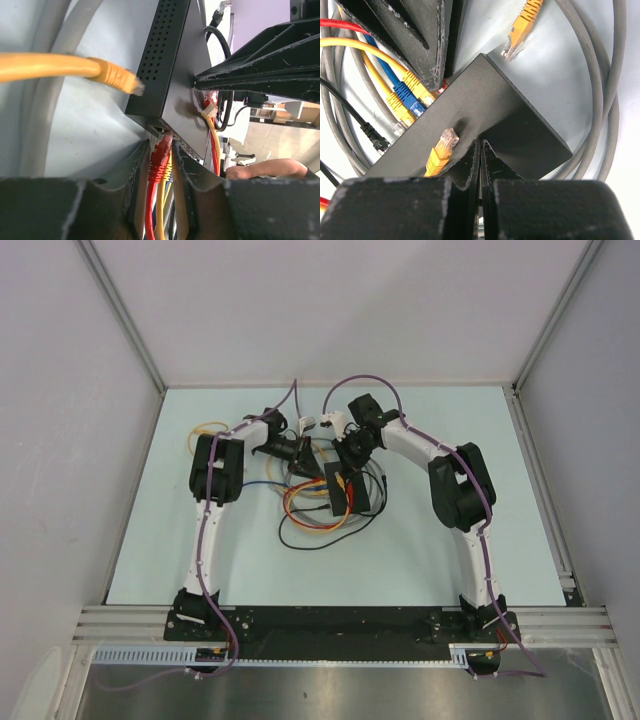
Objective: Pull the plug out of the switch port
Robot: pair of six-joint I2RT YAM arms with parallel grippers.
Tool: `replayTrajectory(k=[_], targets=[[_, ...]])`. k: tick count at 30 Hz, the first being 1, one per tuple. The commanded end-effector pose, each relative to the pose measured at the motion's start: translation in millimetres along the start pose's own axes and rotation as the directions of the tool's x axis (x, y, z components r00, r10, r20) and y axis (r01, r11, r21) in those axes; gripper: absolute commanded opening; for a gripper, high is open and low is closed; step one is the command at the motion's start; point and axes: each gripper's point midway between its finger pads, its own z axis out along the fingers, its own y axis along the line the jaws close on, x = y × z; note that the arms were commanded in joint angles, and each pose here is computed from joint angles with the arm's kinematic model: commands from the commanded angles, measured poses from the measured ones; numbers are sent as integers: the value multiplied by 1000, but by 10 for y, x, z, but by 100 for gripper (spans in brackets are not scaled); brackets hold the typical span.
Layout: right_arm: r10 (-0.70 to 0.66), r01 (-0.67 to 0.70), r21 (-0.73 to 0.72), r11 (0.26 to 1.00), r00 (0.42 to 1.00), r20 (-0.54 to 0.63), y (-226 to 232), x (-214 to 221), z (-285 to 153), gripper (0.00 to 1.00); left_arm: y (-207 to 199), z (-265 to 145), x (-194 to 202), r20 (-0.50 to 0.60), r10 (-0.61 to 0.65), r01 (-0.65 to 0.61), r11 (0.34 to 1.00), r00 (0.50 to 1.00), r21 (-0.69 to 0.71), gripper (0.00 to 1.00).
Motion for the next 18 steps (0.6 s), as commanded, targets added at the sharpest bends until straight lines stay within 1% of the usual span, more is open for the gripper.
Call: replayTrajectory(k=[1, 4, 6, 8, 9, 10, 13, 18], targets=[[72, -62, 45, 997, 959, -273, -115, 910, 291, 2, 19, 68, -20, -17, 54, -54, 998, 998, -24, 29], [74, -63, 46, 997, 959, -274, -122, 917, 293, 2, 16, 78, -12, -22, 56, -57, 998, 998, -28, 31], [72, -63, 44, 997, 959, -274, -113, 914, 296, 2, 13, 76, -12, -22, 58, -59, 998, 998, -28, 31], [72, -62, 45, 997, 959, -275, -116, 918, 298, 2, 1, 72, -7, -24, 66, -67, 997, 998, -24, 24], [74, -63, 46, 997, 959, -274, -122, 917, 293, 2, -11, 69, -2, -26, 68, -68, 997, 997, -21, 20], [74, -63, 46, 997, 959, -274, -122, 920, 295, 2, -24, 63, 7, -28, 70, -70, 997, 997, -20, 12], [71, -61, 45, 997, 959, -275, -116, 915, 295, 2, -22, 22, -1, -22, 78, -79, 997, 997, -27, 0], [69, -59, 44, 997, 959, -275, -115, 916, 292, 2, 37, -162, -80, 15, 82, -82, 995, 996, -52, 0]])
